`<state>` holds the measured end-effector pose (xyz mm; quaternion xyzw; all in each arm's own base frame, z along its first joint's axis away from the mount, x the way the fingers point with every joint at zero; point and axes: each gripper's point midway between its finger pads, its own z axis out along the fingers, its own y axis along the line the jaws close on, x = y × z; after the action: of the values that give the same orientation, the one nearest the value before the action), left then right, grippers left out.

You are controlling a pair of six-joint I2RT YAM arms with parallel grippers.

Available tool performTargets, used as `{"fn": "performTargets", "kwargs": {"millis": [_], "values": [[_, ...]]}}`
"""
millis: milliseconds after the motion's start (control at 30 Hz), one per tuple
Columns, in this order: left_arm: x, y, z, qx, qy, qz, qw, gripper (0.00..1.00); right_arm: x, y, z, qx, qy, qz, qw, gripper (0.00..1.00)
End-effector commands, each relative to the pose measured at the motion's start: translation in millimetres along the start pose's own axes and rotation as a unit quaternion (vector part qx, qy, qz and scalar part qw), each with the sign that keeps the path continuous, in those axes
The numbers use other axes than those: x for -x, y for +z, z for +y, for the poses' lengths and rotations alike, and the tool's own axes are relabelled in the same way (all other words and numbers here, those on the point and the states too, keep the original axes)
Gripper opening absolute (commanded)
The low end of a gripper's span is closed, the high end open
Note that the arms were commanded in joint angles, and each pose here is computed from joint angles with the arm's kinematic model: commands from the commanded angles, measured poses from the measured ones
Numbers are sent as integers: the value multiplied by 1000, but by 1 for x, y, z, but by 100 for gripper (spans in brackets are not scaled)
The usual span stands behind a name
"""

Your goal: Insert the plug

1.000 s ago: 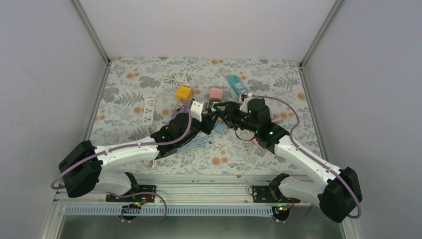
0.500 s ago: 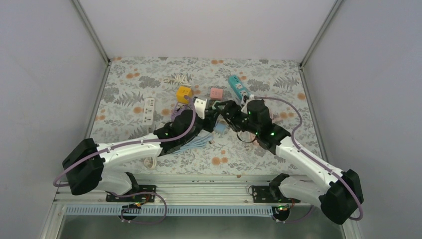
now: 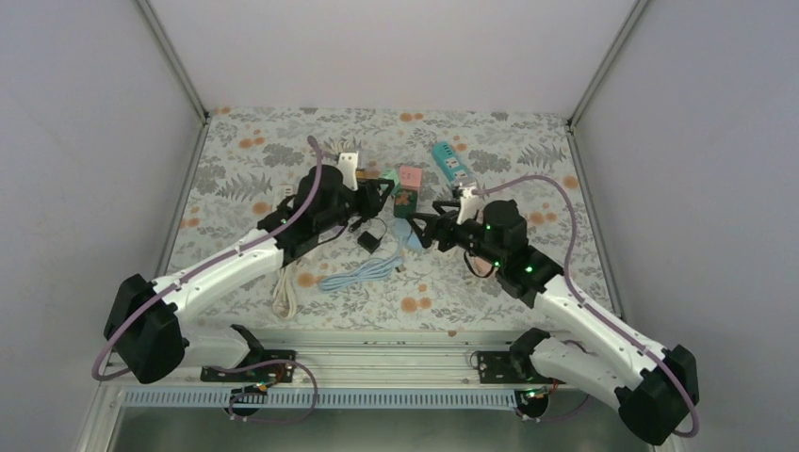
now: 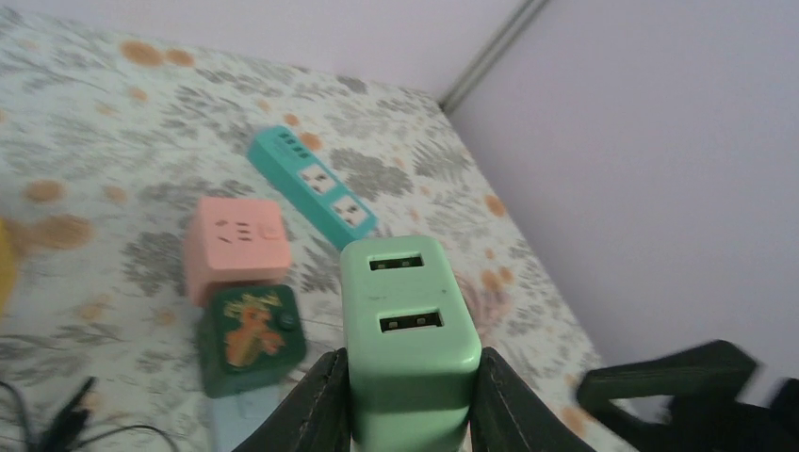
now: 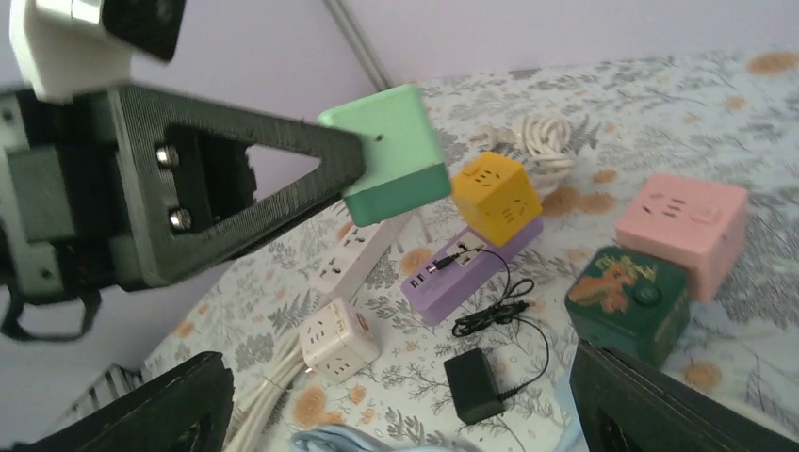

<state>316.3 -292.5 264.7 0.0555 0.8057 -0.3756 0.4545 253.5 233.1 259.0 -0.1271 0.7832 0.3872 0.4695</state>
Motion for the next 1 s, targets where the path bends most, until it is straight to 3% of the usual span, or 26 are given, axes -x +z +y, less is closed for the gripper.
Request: {"fn": "performTargets", "kwargs": {"millis": [0, 200, 467, 600, 767, 967], "values": [[0, -11, -36, -92, -64, 61, 992, 7, 5, 20, 16, 20, -126, -7, 992, 92], [-3, -18, -51, -128, -103, 97, 982, 9, 21, 34, 25, 14, -141, -30, 989, 91], [-5, -25, -58, -147, -112, 118, 976, 11, 45, 31, 25, -9, -157, -78, 984, 83], [-4, -29, -62, -159, -114, 120, 973, 11, 41, 35, 28, 2, -180, -65, 981, 67], [0, -33, -65, -173, -117, 122, 970, 11, 34, 38, 25, -2, -186, -49, 981, 75], [-1, -35, -64, -174, -119, 123, 970, 11, 37, 45, 18, -21, -169, -49, 984, 65]]}}
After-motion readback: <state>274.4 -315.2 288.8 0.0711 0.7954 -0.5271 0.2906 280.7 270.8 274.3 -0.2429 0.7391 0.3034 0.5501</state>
